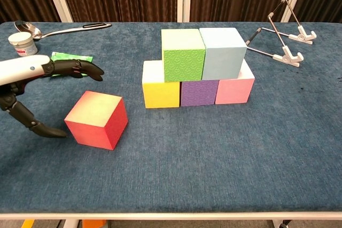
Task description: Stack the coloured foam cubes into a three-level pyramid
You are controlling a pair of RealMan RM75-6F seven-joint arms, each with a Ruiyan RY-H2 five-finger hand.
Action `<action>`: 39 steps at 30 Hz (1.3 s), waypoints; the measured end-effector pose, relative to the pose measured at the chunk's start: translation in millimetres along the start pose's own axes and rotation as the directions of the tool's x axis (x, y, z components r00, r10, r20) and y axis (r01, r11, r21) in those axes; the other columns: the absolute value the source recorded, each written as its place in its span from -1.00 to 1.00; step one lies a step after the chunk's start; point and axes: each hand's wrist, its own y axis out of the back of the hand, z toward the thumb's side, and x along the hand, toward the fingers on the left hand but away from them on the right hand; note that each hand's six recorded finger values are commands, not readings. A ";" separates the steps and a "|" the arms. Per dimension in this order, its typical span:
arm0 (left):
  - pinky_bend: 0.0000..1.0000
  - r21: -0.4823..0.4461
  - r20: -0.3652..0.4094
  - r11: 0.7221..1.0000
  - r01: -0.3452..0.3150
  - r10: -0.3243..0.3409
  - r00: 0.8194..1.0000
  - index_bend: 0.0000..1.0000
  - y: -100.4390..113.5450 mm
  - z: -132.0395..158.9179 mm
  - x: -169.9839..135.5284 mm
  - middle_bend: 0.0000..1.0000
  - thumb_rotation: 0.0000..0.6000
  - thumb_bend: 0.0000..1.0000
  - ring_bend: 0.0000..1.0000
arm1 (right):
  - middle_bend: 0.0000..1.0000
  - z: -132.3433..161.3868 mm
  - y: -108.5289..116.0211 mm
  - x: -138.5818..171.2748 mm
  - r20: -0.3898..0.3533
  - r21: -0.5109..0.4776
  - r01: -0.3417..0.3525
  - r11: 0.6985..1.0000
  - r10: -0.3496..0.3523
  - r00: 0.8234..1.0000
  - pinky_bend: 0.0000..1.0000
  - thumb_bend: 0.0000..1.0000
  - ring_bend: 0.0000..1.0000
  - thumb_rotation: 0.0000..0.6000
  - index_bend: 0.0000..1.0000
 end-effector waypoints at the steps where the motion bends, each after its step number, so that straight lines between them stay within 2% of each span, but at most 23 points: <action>1: -0.77 -0.005 0.001 1.000 0.000 0.000 1.000 -0.74 -1.5 0.5 0.8 -0.67 1.00 -1.00 -1.00 | -0.90 -1.0 -0.6 -0.1 0.002 -0.004 0.000 1.000 0.000 1.000 -1.00 -0.97 -1.00 1.00 -1.00; 6: -0.77 -0.040 0.004 0.999 -0.004 0.004 1.000 -0.74 -10.5 0.6 6.1 -0.56 1.00 -0.95 -1.00 | -0.90 -6.0 -4.1 0.2 0.012 -0.015 -0.006 1.000 0.006 1.000 -1.00 -0.97 -1.00 1.00 -1.00; 9: -0.77 -0.053 0.003 0.998 -0.015 0.015 1.000 -0.73 -12.7 -1.9 10.0 -0.40 1.00 -0.86 -1.00 | -0.90 -8.4 -4.4 0.9 0.017 -0.026 -0.006 1.000 0.006 1.000 -1.00 -0.97 -1.00 1.00 -1.00; 13: -0.70 -0.057 0.004 0.997 -0.053 0.053 0.999 -0.68 -7.3 -3.3 13.8 -0.11 1.00 -0.73 -0.93 | -0.89 -11.8 -1.0 2.7 0.020 -0.038 0.009 0.999 -0.009 1.000 -1.00 -0.96 -1.00 1.00 -1.00; 20: -0.65 -0.057 0.003 0.992 -0.112 0.112 0.994 -0.63 6.8 -0.9 12.8 0.08 1.00 -0.56 -0.81 | -0.88 -15.5 3.8 6.8 0.021 -0.051 0.029 0.998 -0.028 0.999 -1.00 -0.96 -1.00 1.00 -1.00; 26: -0.65 -0.027 -0.023 0.977 -0.214 0.213 0.977 -0.63 48.1 -4.8 -1.2 0.08 1.00 -0.56 -0.81 | -0.88 -11.2 10.3 9.2 0.009 -0.052 0.048 0.998 -0.047 0.999 -1.00 -0.96 -1.00 1.00 -1.00; 29: -0.65 -0.019 -0.071 0.961 -0.277 0.275 0.959 -0.63 78.8 -12.7 -11.2 0.12 1.00 -0.56 -0.81 | -0.87 -9.1 15.5 11.7 0.003 -0.055 0.068 0.996 -0.068 0.998 -1.00 -0.95 -1.00 1.00 -1.00; 32: -0.64 -0.042 -0.129 0.937 -0.346 0.339 0.932 -0.63 106.8 -17.9 -19.5 0.14 1.00 -0.56 -0.77 | -0.86 -9.1 20.1 15.8 0.005 -0.057 0.085 0.995 -0.085 0.996 -1.00 -0.95 -1.00 1.00 -1.00; 35: -0.64 -0.102 -0.168 0.912 -0.397 0.378 0.911 -0.63 123.1 -11.3 -21.2 0.15 1.00 -0.56 -0.77 | -0.86 -10.0 22.4 17.6 0.011 -0.058 0.094 0.994 -0.094 0.996 -1.00 -0.95 -1.00 1.00 -1.00; 39: -0.64 -0.121 -0.161 0.897 -0.425 0.405 0.900 -0.63 141.6 10.9 -15.5 0.16 1.00 -0.56 -0.74 | -0.86 -9.4 25.2 18.6 0.016 -0.062 0.106 0.992 -0.105 0.994 -1.00 -0.95 -1.00 1.00 -1.00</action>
